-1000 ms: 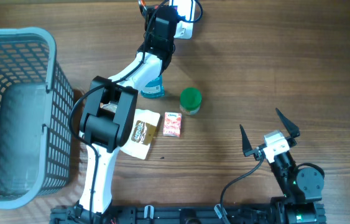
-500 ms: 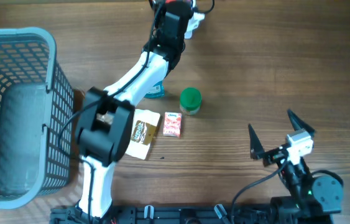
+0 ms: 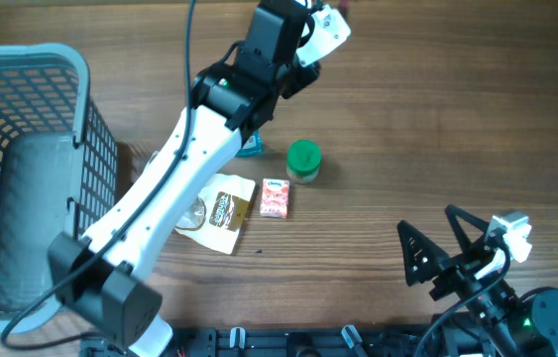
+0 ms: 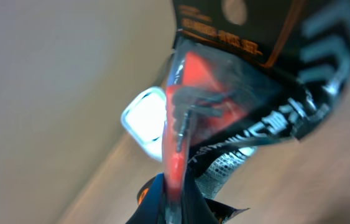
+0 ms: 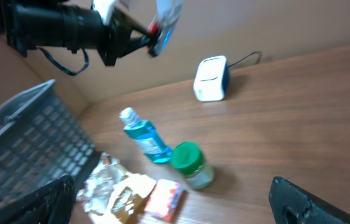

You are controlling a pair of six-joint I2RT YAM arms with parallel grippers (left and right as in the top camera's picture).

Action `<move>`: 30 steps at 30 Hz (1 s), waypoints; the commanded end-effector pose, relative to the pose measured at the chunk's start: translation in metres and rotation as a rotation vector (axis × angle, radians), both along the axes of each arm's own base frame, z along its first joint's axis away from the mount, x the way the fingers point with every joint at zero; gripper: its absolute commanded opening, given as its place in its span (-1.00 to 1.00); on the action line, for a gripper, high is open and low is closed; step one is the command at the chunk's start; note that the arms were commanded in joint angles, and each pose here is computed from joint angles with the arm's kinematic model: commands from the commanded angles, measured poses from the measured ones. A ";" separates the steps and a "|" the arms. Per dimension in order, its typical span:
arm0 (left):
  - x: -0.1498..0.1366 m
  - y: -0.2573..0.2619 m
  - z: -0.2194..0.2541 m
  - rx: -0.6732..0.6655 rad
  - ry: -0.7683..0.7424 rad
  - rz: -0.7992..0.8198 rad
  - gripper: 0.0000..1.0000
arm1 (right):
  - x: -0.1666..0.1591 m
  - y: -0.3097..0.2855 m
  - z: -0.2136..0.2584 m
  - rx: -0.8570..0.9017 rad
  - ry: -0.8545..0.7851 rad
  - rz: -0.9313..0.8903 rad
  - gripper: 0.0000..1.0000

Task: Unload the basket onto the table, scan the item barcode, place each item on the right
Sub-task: 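Reach the right gripper up and grasp the package from the left gripper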

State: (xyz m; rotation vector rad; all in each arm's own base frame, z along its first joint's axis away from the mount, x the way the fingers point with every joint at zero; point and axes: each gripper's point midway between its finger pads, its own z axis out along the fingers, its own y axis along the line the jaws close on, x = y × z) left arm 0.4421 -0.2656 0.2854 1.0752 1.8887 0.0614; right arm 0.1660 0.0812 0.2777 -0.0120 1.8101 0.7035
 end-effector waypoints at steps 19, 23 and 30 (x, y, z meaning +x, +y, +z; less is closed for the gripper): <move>-0.130 -0.050 0.048 -0.647 0.666 -0.478 -0.92 | 0.076 0.046 0.019 0.022 -0.016 0.281 1.00; -0.134 -0.047 0.038 -0.639 0.737 -0.429 -0.92 | 0.098 0.074 0.040 0.022 -0.075 0.518 1.00; -0.129 -0.041 0.027 -0.601 0.739 -0.357 -0.92 | 0.112 0.033 0.061 -0.007 -0.062 0.383 1.00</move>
